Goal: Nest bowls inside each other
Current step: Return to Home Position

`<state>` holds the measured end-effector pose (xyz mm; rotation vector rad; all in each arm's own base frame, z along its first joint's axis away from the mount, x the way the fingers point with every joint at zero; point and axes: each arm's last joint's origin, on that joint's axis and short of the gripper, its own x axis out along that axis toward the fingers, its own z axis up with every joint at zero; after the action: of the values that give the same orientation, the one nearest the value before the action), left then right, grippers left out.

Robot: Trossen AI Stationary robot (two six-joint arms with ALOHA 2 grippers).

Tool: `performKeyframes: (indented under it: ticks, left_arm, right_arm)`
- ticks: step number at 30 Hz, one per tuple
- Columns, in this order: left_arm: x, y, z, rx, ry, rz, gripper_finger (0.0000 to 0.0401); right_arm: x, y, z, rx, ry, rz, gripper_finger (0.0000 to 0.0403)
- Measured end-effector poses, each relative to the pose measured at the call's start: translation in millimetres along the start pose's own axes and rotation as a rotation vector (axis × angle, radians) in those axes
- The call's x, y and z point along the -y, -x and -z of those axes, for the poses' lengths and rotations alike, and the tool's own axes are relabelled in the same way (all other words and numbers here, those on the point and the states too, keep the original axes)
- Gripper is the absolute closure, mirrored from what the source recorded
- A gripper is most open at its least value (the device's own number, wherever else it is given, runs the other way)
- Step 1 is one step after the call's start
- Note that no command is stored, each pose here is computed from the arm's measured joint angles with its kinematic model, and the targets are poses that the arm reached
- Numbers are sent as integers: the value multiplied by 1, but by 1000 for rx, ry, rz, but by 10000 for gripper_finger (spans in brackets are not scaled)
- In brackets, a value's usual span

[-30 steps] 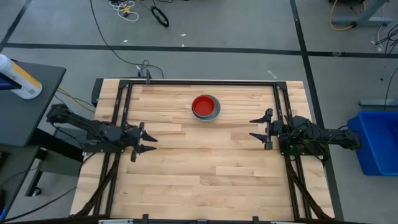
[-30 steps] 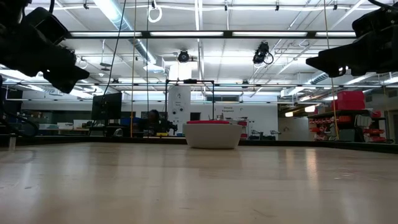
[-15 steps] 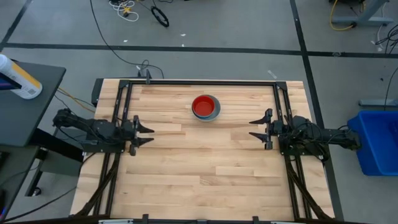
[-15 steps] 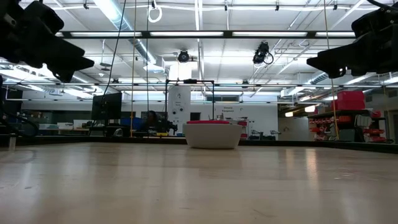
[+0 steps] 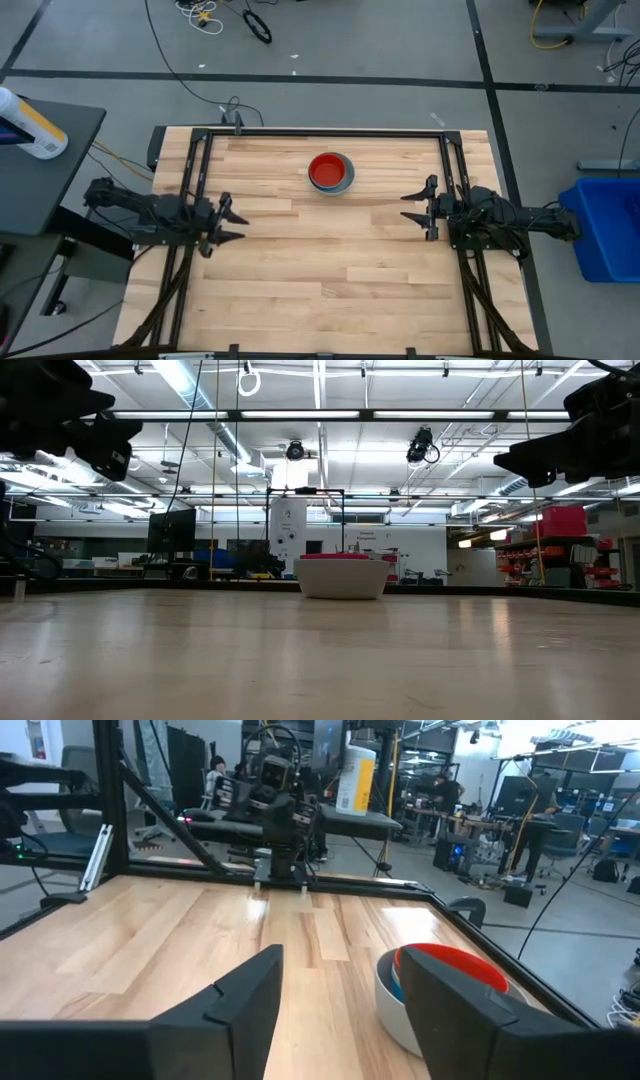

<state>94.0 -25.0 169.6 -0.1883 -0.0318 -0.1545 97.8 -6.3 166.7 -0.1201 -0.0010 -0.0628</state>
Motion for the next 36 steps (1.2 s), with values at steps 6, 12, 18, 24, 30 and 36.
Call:
performKeyframes:
  ticks: [6,12,18,24,30,36]
  left_arm:
    - [-12,-1,-1,2,8,-82,218]
    - [-25,0,-2,4,7,-153,218]
    - [-27,1,-4,15,-60,-166,218]
    - [-28,1,-4,19,-52,-185,218]
    - [-28,1,-3,12,-46,-192,218]
    - [-28,1,-3,-8,-71,-195,218]
  right_arm:
    - [0,0,0,0,0,0,204]
    - [0,0,0,0,0,0,212]
    - [0,0,0,0,0,0,217]
    - [0,0,0,0,0,0,219]
    - [0,0,0,-1,-11,0,210]
    - [0,0,0,-1,-9,0,200]
